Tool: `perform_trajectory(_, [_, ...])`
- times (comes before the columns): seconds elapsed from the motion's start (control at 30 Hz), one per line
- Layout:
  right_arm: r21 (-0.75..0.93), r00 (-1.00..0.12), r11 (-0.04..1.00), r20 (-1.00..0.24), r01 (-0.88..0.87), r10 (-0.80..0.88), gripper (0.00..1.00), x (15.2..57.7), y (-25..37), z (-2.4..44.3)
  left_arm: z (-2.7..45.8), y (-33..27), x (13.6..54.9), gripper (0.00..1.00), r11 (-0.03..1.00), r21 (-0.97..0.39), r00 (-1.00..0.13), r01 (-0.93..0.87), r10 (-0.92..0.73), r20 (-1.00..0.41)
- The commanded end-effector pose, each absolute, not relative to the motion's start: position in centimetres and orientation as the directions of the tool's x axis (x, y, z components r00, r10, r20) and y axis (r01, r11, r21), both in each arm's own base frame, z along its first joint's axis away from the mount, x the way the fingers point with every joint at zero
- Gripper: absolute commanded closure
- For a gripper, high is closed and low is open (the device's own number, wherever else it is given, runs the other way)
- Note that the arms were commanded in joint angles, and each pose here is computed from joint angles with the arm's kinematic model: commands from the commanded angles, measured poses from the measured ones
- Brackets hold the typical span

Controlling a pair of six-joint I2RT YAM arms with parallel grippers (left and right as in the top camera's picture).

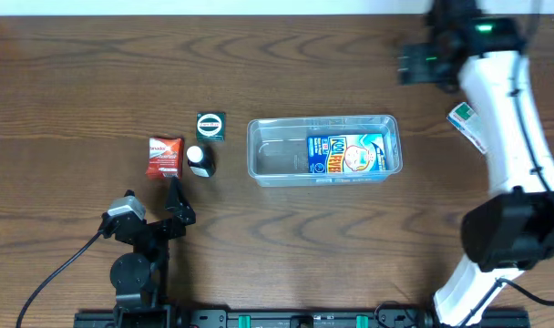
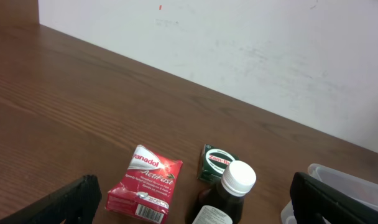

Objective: Pack container
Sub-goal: 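Grasp the white-green Panadol box with the right gripper and lift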

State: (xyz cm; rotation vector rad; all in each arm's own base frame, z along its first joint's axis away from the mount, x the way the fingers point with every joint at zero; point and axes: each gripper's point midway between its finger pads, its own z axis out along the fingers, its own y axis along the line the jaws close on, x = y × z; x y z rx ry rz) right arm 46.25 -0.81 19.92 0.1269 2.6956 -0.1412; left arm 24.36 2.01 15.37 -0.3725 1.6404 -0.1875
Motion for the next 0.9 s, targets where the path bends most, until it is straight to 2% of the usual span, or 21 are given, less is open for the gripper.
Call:
perform_trajectory(0.0, [-0.16,-0.913,0.984,-0.408,0.075,0.003,0.08,45.6,-5.5,19.2,13.5,2.3,24.3,0.02,0.935,-0.317,-0.114,-0.157,-0.336,-0.935])
perform_trajectory(0.17, [-0.202,-0.925,0.976,-0.379,0.077,-0.006,0.07,44.9,-11.0,16.2,13.5,2.3,24.3,0.02,0.935,-0.317,-0.114,-0.157,-0.336,-0.935])
perform_trajectory(0.3, [-0.193,-0.933,0.981,-0.356,0.028,-0.043,0.08,44.1,-13.1,13.6,13.5,2.3,24.3,0.02,0.935,-0.317,-0.114,-0.157,-0.336,-0.935])
perform_trajectory(0.47, [-0.177,-0.904,0.962,-0.341,-0.207,-0.258,0.08,43.4,-13.4,9.5,13.5,2.3,24.3,0.02,0.935,-0.317,-0.114,-0.157,-0.336,-0.935])
perform_trajectory(0.53, [-0.198,-0.894,0.95,-0.334,-0.242,-0.297,0.06,43.1,-13.8,8.2,13.5,2.3,24.3,0.02,0.935,-0.317,-0.114,-0.157,-0.336,-0.935])
perform_trajectory(0.67, [-0.221,-0.883,0.944,-0.35,-0.246,-0.313,0.01,43.2,-14.4,6.8,13.5,2.3,24.3,0.02,0.935,-0.317,-0.114,-0.157,-0.336,-0.935])
perform_trajectory(0.87, [-0.218,-0.888,0.949,-0.353,-0.227,-0.294,0.02,42.7,-15.1,5.6,13.5,2.3,24.3,0.02,0.935,-0.317,-0.114,-0.157,-0.336,-0.935])
